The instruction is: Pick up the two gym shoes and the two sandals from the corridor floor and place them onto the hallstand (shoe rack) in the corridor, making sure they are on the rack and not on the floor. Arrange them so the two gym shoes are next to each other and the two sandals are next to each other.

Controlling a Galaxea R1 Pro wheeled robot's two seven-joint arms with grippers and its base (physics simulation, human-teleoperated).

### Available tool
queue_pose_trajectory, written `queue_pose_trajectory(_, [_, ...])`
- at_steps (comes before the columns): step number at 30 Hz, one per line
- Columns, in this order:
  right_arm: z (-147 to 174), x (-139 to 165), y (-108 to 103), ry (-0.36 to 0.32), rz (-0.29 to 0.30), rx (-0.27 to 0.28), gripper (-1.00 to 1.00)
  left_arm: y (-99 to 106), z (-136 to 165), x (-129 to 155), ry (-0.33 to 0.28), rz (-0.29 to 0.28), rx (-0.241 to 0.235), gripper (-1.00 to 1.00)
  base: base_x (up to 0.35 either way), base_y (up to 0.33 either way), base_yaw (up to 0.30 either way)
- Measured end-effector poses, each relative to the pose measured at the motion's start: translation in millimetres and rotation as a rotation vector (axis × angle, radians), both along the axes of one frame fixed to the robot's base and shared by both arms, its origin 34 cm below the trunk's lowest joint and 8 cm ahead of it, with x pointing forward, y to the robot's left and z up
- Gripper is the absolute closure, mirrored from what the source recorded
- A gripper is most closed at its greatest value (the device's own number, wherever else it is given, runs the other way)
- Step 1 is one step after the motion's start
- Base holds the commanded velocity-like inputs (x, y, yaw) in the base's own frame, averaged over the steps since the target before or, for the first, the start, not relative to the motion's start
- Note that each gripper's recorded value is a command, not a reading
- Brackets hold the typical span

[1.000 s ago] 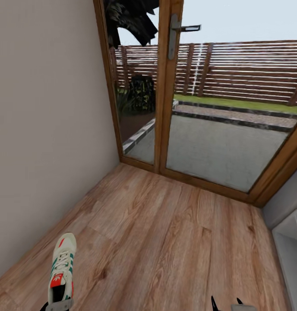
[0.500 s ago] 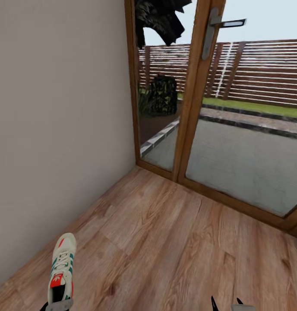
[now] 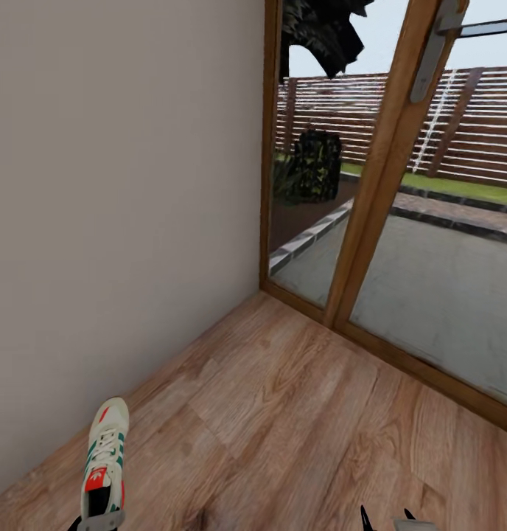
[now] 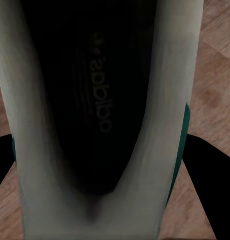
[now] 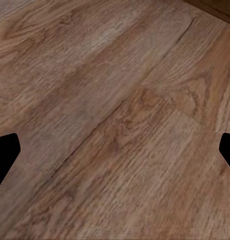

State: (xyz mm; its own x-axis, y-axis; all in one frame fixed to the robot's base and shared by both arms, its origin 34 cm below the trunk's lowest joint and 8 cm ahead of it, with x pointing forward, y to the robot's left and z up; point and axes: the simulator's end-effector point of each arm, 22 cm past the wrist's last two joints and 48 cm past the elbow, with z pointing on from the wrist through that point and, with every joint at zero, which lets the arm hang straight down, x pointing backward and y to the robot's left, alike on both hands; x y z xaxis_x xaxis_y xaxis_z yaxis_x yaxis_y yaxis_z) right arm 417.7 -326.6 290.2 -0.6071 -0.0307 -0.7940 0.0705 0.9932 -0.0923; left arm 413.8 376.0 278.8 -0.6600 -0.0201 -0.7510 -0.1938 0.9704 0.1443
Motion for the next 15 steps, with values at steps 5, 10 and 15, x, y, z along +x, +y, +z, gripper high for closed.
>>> queue_pose_trajectory(5, [0.0,0.0,0.1,0.000,0.000,0.000,-1.00,-1.9,-3.5,-5.6,0.010,0.017,-0.010,1.00,0.002,0.000,0.278])
queue_pose_trajectory(10, [-0.1,-0.1,0.1,0.000,0.000,0.000,-1.00,2.5,-3.4,-12.5,-0.012,0.084,-0.030,1.00,0.000,0.000,0.278])
queue_pose_trajectory(15, [-0.3,-0.3,0.1,0.001,0.000,0.000,-1.00,6.1,2.0,-11.2,-0.052,0.116,-0.038,1.00,0.000,0.000,0.278])
